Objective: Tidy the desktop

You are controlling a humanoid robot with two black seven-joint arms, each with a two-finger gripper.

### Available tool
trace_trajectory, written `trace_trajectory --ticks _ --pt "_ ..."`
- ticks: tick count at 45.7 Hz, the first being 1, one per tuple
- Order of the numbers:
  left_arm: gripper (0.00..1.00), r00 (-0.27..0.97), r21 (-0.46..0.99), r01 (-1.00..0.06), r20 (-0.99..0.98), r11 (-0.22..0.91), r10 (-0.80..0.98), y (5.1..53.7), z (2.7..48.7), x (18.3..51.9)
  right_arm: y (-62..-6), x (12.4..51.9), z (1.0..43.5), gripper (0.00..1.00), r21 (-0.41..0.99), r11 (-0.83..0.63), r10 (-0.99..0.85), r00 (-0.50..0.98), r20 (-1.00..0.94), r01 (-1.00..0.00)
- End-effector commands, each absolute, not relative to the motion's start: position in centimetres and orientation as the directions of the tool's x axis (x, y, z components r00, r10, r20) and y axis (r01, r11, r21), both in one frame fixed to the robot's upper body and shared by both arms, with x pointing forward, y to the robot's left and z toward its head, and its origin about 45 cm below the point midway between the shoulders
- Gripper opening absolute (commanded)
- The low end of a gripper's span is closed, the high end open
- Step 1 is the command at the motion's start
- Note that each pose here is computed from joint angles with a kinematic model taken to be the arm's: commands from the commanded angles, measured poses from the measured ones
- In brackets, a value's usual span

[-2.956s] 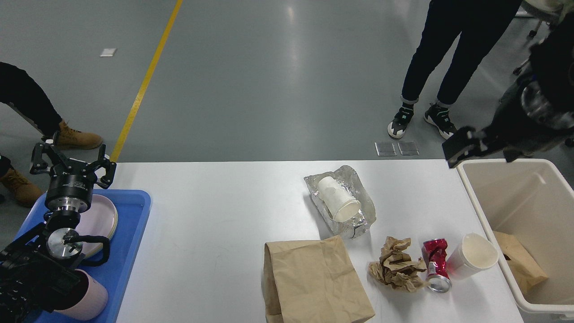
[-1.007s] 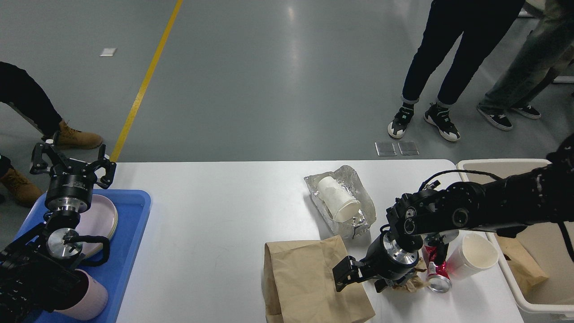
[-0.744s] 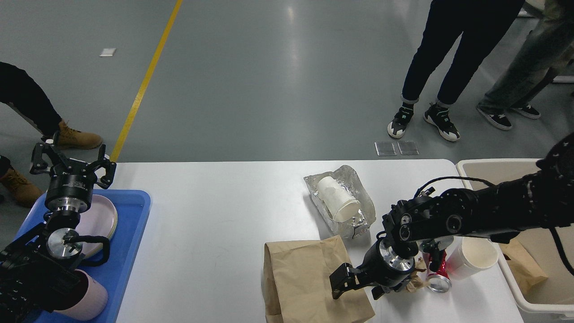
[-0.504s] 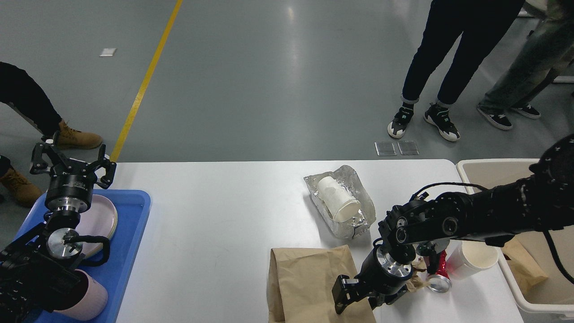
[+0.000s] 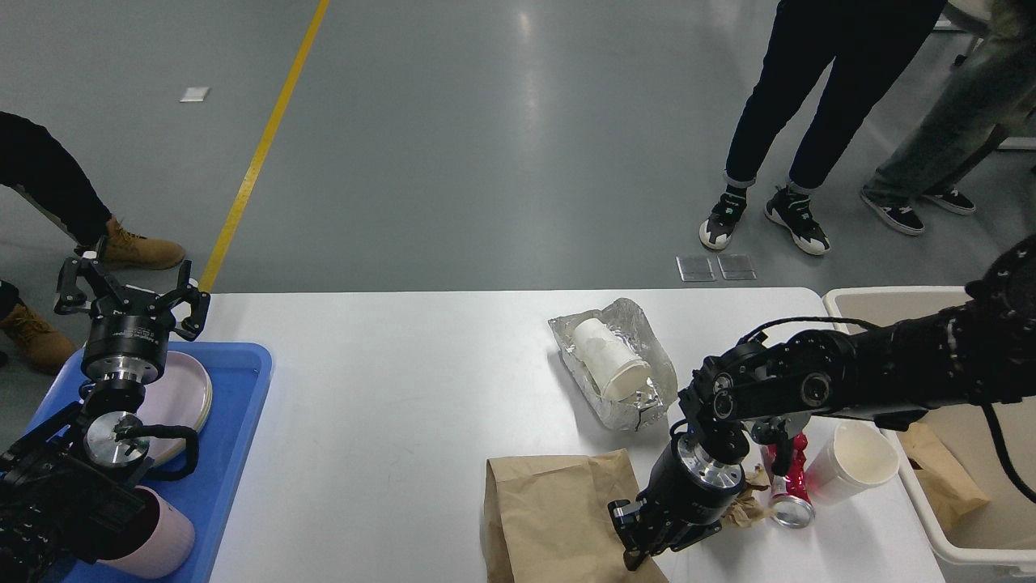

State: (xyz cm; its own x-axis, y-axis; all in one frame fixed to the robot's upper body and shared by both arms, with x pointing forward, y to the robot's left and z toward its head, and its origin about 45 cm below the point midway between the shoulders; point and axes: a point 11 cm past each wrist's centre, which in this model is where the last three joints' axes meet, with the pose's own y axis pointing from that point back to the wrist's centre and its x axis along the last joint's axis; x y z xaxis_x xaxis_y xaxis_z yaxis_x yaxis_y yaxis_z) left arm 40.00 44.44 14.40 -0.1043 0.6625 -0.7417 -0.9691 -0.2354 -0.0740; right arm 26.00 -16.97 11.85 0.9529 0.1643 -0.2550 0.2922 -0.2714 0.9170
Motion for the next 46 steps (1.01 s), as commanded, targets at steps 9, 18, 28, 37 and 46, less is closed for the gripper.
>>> trace_trajectory --ticks 9,18,28,37,46 --pt "0.96 -0.106 -0.074 -0.969 -0.741 -0.236 0.663 44.5 14.4 40.0 -17.1 26.2 13.4 0.0 0.9 -0.271 0.175 0.937 -0.304 0.342" --pt "0.96 -0.106 -0.074 -0.969 -0.741 -0.236 0.663 44.5 14.4 40.0 -18.6 27.8 19.2 0.0 0.866 -0.244 0.215 0.895 -0.391 0.436" --pt "0.96 -0.106 -0.074 -0.969 -0.741 -0.236 0.663 44.5 14.4 40.0 -21.7 31.8 24.9 0.0 0.931 -0.227 0.149 0.955 -0.257 0.286" --pt "0.96 -0.105 -0.073 -0.969 -0.741 -0.235 0.663 44.5 14.4 40.0 -25.8 35.4 32.8 0.0 0.986 -0.151 0.065 0.996 -0.054 0.064" --pt "0.96 -0.104 -0.074 -0.969 -0.742 -0.235 0.662 44.4 14.4 40.0 -27.8 36.9 40.7 0.0 0.989 -0.055 0.038 0.99 0.137 -0.134"
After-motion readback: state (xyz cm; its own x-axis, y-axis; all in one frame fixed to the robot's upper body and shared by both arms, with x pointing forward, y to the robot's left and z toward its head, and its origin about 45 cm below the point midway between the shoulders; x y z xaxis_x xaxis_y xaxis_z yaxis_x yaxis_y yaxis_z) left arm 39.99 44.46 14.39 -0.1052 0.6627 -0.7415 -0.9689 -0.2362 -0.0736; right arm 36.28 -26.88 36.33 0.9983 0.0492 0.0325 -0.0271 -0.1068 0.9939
